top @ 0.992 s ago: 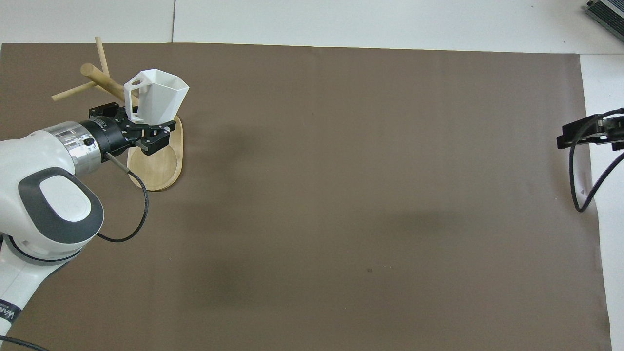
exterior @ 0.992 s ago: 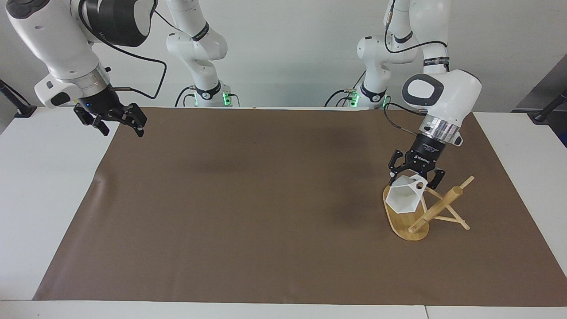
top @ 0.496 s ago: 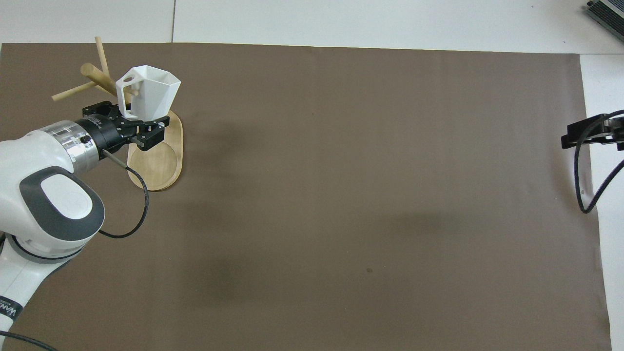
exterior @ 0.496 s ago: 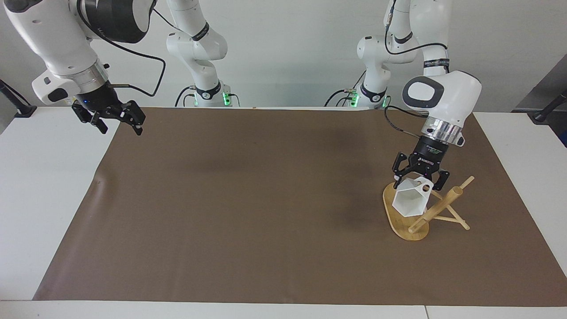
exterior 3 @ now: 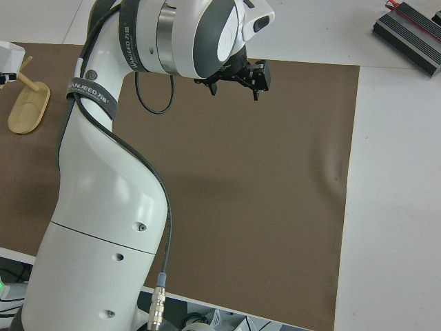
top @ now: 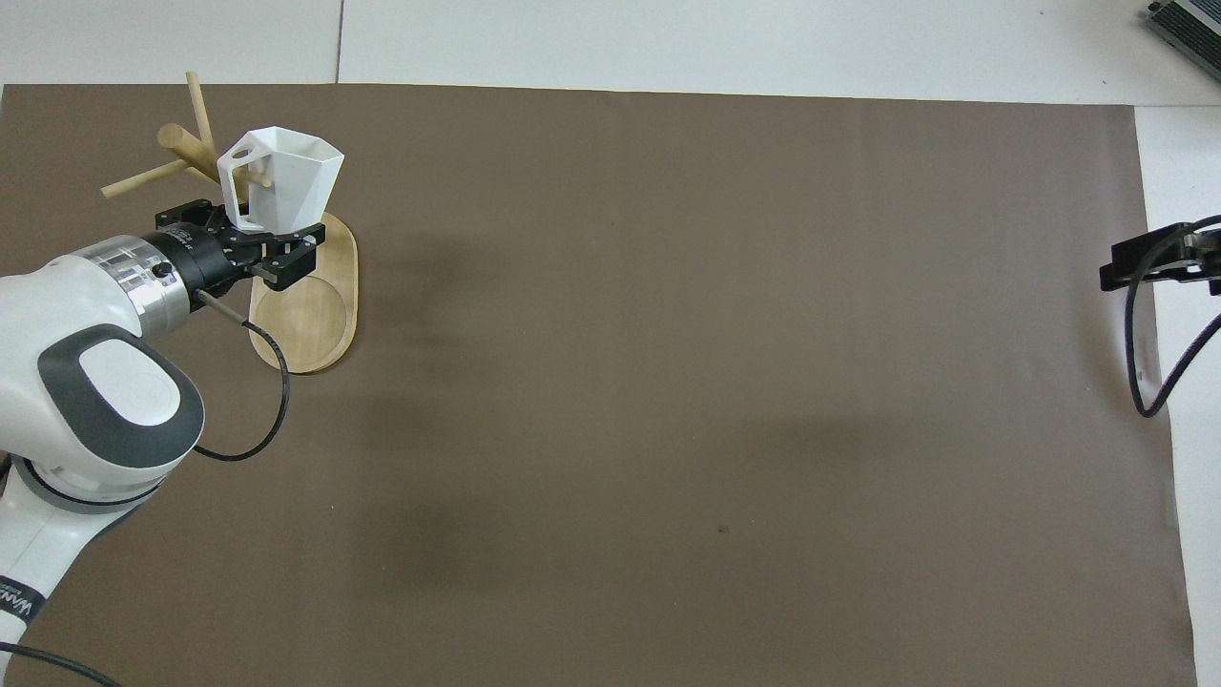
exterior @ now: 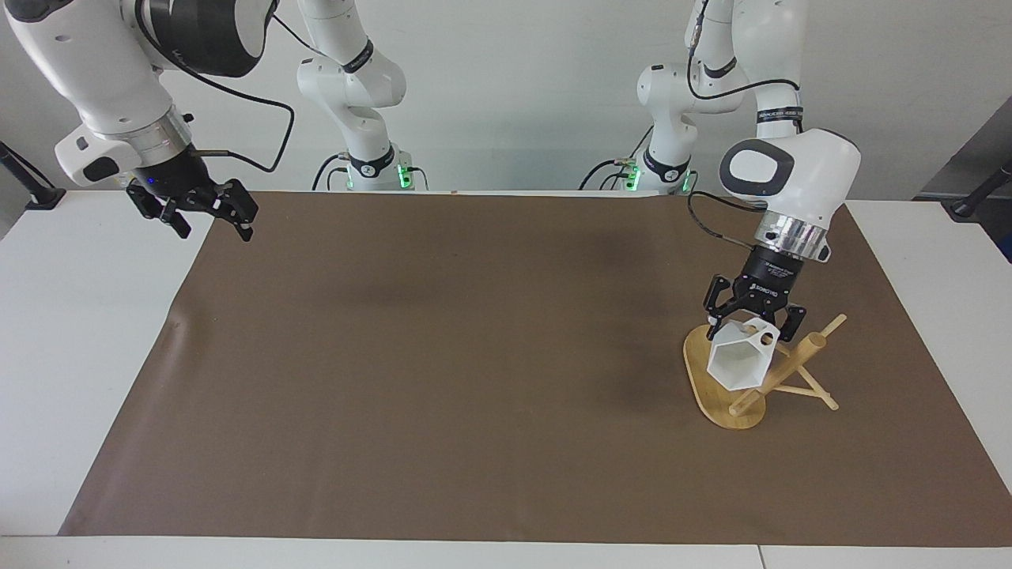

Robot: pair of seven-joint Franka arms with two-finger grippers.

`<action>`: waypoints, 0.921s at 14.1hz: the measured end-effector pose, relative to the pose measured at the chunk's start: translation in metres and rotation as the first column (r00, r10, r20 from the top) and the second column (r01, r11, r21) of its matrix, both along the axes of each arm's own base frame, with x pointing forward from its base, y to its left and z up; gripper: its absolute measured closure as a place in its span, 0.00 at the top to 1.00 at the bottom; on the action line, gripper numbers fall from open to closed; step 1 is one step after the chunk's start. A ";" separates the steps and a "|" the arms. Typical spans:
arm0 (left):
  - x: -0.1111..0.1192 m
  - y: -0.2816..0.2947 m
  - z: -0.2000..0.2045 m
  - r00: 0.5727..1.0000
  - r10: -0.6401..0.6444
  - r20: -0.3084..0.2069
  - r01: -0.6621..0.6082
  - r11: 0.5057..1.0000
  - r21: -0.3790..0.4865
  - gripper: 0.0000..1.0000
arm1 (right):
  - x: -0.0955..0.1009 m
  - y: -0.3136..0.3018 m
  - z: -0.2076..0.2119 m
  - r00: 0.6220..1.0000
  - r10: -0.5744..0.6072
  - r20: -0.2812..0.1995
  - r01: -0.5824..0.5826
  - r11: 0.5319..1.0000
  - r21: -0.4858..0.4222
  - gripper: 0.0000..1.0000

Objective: Hang cup on rack
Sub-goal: 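Move the cup with the left gripper onto a peg of the wooden tree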

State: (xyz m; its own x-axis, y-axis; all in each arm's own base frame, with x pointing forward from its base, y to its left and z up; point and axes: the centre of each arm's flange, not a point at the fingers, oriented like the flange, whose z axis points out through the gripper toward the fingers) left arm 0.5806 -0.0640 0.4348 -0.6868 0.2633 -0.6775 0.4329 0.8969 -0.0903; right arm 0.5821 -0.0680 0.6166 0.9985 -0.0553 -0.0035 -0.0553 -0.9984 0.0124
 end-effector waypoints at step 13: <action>0.003 0.013 -0.005 0.999 0.051 -0.007 -0.051 0.999 -0.007 0.93 | 0.000 0.005 0.000 1.000 0.009 0.000 -0.009 1.000 0.001 1.00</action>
State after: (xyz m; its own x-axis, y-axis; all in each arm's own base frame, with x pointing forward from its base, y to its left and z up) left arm 0.5834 -0.0512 0.4295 -0.7036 0.2229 -0.6747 0.3858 0.9172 -0.0993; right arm 0.5825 -0.0627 0.6166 0.9989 -0.0459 -0.0036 -0.0458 -0.9989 0.0115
